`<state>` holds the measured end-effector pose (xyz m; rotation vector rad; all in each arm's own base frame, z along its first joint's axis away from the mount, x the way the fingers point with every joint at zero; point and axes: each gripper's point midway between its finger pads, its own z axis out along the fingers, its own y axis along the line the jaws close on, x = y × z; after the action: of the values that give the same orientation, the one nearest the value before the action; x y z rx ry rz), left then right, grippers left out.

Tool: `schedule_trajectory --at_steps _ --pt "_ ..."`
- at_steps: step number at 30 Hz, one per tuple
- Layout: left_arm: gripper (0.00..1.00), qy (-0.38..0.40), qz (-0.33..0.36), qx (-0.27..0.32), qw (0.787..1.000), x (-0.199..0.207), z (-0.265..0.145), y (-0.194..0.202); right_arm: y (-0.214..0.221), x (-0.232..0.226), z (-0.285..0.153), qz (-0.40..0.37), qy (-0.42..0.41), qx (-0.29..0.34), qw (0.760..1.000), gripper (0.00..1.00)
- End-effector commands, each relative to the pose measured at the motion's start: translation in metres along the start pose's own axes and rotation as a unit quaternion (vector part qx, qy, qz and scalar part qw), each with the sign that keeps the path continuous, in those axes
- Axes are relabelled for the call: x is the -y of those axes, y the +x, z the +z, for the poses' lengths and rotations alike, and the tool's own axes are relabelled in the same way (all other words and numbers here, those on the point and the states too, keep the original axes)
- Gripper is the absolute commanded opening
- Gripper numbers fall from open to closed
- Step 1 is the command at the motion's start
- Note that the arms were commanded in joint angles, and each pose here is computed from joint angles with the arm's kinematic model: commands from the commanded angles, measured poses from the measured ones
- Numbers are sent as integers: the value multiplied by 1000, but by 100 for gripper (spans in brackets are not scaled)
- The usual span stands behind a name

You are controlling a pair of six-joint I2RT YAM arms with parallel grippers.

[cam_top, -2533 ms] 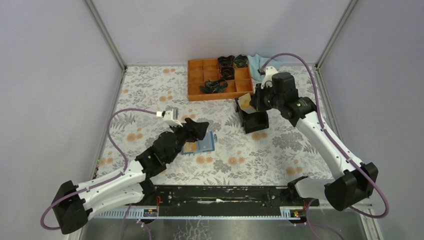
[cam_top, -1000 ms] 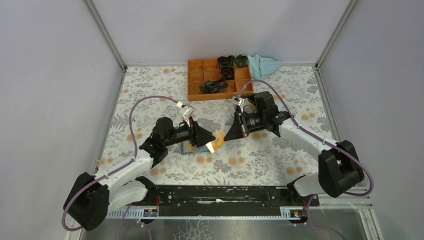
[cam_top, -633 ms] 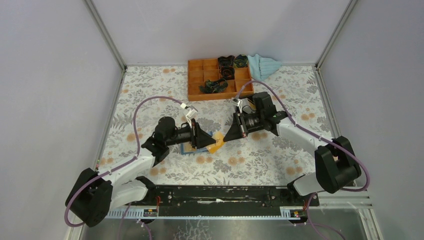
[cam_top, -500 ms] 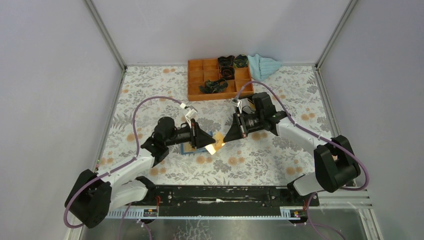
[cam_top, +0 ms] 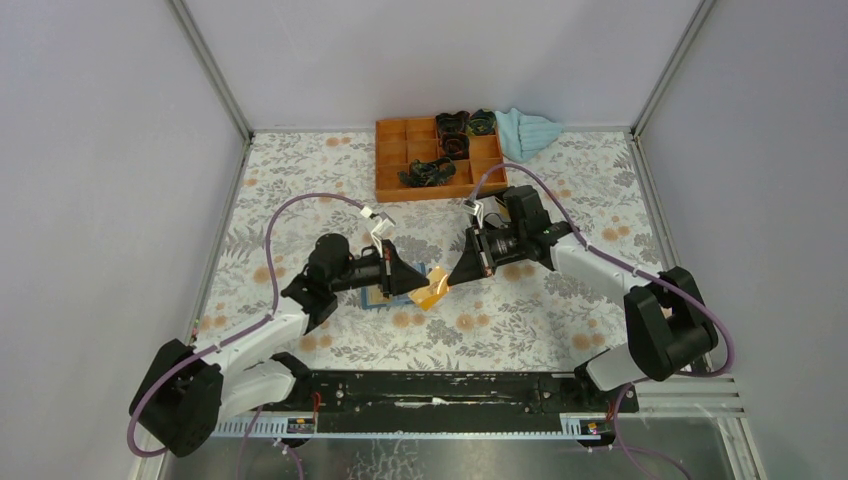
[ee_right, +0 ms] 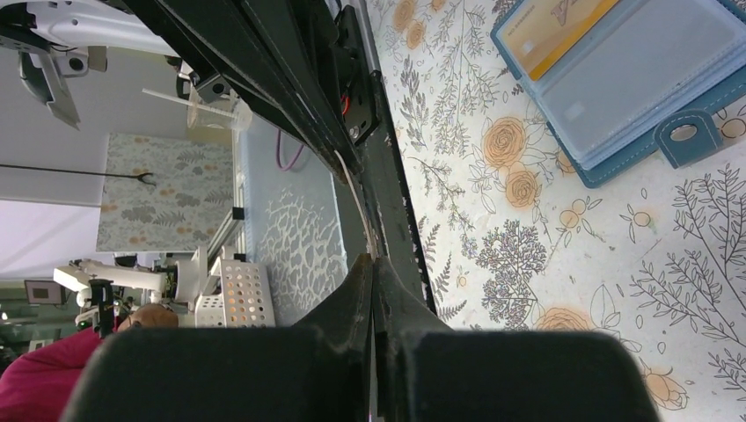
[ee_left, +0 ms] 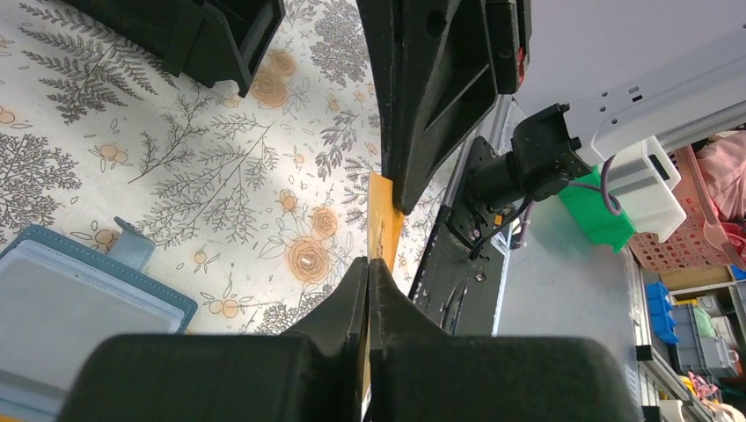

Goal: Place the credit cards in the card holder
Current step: Pick up the credit card from the storage box, then insert the credit card into the card holder.

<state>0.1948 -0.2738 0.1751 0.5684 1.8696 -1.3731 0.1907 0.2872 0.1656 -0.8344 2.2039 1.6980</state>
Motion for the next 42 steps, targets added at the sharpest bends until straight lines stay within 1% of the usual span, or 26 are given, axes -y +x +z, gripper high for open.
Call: schedule_trajectory --at_steps 1,5,6,8,9,10,11,13,16,19,23,25,28,32,38,42 --pt "0 1 9 7 1000 3 -1 -8 -14 -13 0 -28 -28 4 999 0" --pt "0 -14 4 23 1000 -2 -3 -9 -20 -11 0 -23 -25 10 999 0" --pt "0 -22 2 31 999 -5 -4 -10 -21 -9 0 -21 -22 12 999 4" --pt "0 -42 -1 52 998 -10 -7 -15 -24 -5 -1 -17 -14 17 1000 22" --pt "0 -61 -4 62 996 -16 -9 -17 -25 -3 0 -17 -12 18 1000 28" --pt "0 -74 -5 72 995 -19 -11 -19 -26 -2 0 -18 -10 18 1000 32" --pt "0 -89 -9 83 992 -24 -12 -22 -27 -1 0 -18 -8 19 1000 33" --pt "0 -115 -20 107 987 -31 -17 -27 -30 2 1 -17 -2 22 1000 33" --pt "0 -165 -44 144 975 -47 -27 -33 -38 14 1 -19 35 30 999 35" --pt "0 -225 -78 177 955 -69 -40 -29 -49 30 -1 -23 91 50 994 36" --pt "0 -290 -116 216 925 -93 -61 -22 -61 43 -3 -22 138 76 987 35" --pt "0 -313 -132 224 914 -102 -68 -15 -63 47 1 -19 155 81 984 34" --pt "0 -336 -156 230 900 -115 -75 0 -62 53 15 -19 171 72 982 32" --pt "0 -343 -179 242 890 -124 -80 17 -60 63 36 -12 195 60 979 28" --pt "0 -349 -198 243 883 -134 -83 34 -58 82 59 23 213 58 975 20" --pt "0 -343 -209 258 879 -137 -84 39 -56 88 71 31 218 54 974 16"
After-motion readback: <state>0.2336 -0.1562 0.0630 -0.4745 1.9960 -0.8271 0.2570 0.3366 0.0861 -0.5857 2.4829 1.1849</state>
